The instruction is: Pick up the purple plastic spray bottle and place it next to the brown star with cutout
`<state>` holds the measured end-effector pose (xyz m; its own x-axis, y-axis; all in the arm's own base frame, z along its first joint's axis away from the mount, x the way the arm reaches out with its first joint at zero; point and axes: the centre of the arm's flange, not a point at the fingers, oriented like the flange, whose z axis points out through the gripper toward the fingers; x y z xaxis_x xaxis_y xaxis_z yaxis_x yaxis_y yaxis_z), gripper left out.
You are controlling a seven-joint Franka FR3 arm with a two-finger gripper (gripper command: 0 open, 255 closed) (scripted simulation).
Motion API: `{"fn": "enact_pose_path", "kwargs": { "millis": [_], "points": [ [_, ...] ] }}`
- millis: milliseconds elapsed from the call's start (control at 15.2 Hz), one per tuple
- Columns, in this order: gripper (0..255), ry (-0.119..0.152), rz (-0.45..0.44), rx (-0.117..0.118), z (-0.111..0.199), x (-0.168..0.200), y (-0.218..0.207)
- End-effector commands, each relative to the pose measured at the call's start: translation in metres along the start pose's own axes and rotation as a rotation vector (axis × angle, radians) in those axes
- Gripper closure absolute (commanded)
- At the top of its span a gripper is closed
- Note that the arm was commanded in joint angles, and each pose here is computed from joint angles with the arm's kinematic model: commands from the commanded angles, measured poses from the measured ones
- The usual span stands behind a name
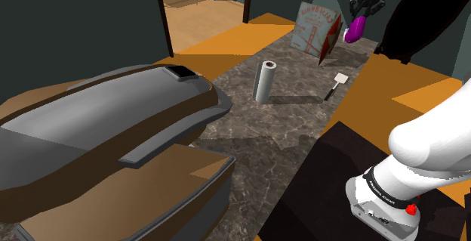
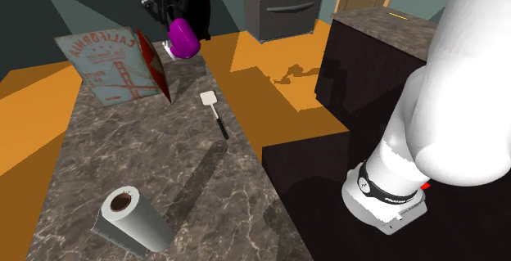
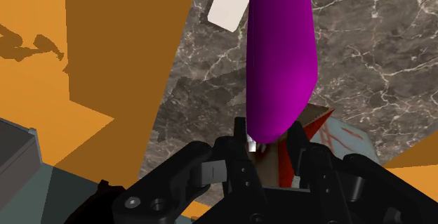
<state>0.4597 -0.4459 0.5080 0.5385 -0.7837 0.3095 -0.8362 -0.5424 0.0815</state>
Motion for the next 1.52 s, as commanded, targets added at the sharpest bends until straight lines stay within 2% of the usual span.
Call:
{"fn": "enact_pose_path", "kwargs": {
  "millis": [0,1452],
  "points": [
    [255,0.001,0.0,0.0,0.01,-0.004,-0.001],
    [255,0.001,0.0,0.0,0.12,-0.04,-0.01]
  ]
}}
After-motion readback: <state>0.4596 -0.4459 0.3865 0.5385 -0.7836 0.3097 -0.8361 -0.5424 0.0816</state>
